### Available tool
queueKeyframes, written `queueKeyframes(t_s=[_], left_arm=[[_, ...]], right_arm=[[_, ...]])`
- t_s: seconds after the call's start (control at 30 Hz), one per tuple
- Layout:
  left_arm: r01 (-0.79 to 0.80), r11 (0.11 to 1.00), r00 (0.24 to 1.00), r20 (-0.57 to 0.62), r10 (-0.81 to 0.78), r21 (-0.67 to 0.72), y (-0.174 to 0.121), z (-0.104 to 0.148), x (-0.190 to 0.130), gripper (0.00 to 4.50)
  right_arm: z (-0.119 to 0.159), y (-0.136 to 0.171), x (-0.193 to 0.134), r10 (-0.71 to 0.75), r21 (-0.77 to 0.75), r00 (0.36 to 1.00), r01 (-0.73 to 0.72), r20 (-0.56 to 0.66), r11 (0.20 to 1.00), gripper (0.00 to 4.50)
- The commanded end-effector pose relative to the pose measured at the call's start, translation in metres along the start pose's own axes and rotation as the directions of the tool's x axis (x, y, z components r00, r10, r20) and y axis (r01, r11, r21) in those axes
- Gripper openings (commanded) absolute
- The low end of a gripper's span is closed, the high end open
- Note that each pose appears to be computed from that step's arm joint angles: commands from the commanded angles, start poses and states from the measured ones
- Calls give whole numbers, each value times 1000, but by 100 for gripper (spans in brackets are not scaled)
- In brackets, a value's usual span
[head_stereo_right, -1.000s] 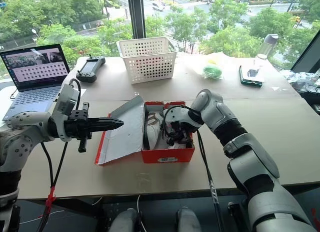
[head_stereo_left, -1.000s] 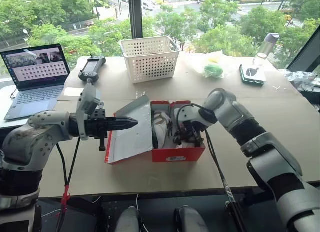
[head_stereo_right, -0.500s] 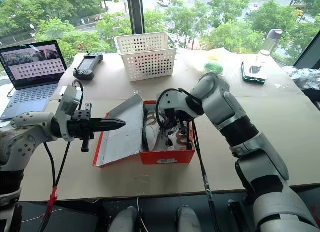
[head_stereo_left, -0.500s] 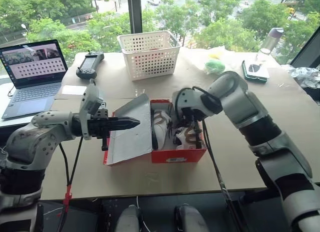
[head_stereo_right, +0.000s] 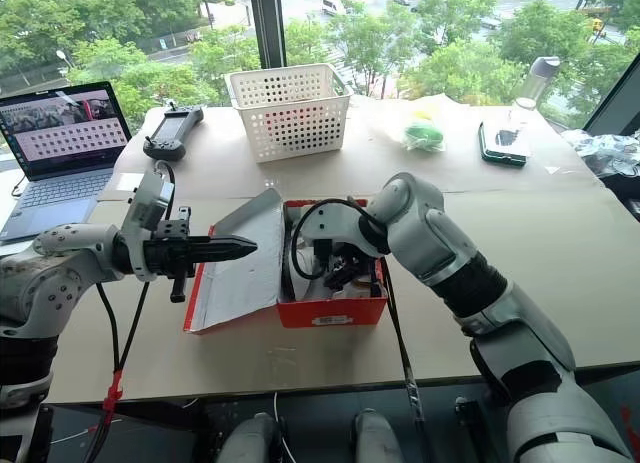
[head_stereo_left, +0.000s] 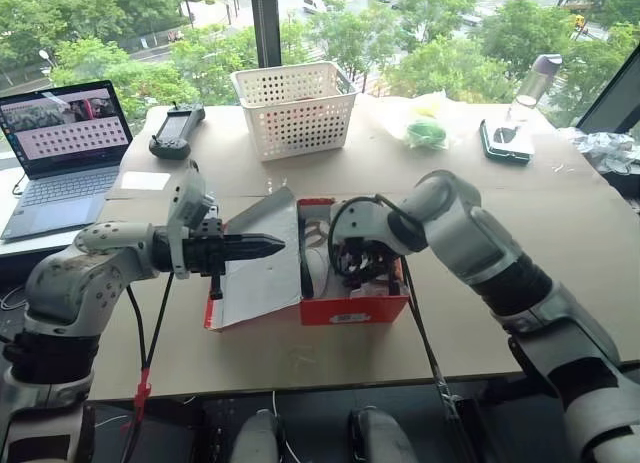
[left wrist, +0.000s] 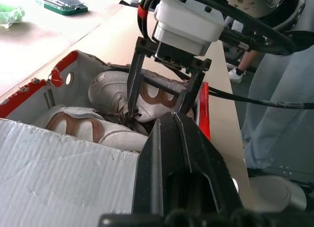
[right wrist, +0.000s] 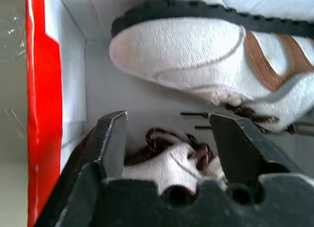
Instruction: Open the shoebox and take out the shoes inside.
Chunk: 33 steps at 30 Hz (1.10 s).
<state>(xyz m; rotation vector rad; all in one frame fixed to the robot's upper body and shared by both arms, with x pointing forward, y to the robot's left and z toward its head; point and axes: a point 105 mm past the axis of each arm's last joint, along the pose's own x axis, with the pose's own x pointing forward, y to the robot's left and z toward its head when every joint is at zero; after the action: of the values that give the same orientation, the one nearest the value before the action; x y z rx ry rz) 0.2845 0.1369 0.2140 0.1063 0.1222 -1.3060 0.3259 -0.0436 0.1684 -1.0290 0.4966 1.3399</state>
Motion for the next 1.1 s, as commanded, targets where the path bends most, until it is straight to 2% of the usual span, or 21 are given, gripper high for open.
queueKeyframes(t_s=[0.03, 0.23, 0.67, 0.77, 1.0, 1.1], left_arm=[[3, 999, 1000, 20, -4, 44, -1, 10, 0, 0], [9, 999, 1000, 22, -10, 38, -3, 9, 0, 0], [3, 999, 1000, 24, -4, 41, -2, 11, 0, 0], [1, 999, 1000, 24, -2, 40, -1, 11, -1, 0], [1, 999, 1000, 23, -2, 41, -2, 11, -1, 0], [1, 999, 1000, 22, -2, 40, -2, 11, -1, 0]], right_arm=[[2, -9, -6, -94, -23, 995, 94, -25, 995, 318], [-28, -24, -8, -225, -139, 956, 201, -186, 970, 318], [-49, -15, -10, -205, -211, 934, 146, -294, 967, 318], [-48, -9, -7, -177, -208, 941, 119, -288, 971, 248], [-48, -5, -4, -160, -213, 946, 101, -283, 972, 7], [-47, -5, -3, -163, -210, 946, 106, -279, 972, 3]])
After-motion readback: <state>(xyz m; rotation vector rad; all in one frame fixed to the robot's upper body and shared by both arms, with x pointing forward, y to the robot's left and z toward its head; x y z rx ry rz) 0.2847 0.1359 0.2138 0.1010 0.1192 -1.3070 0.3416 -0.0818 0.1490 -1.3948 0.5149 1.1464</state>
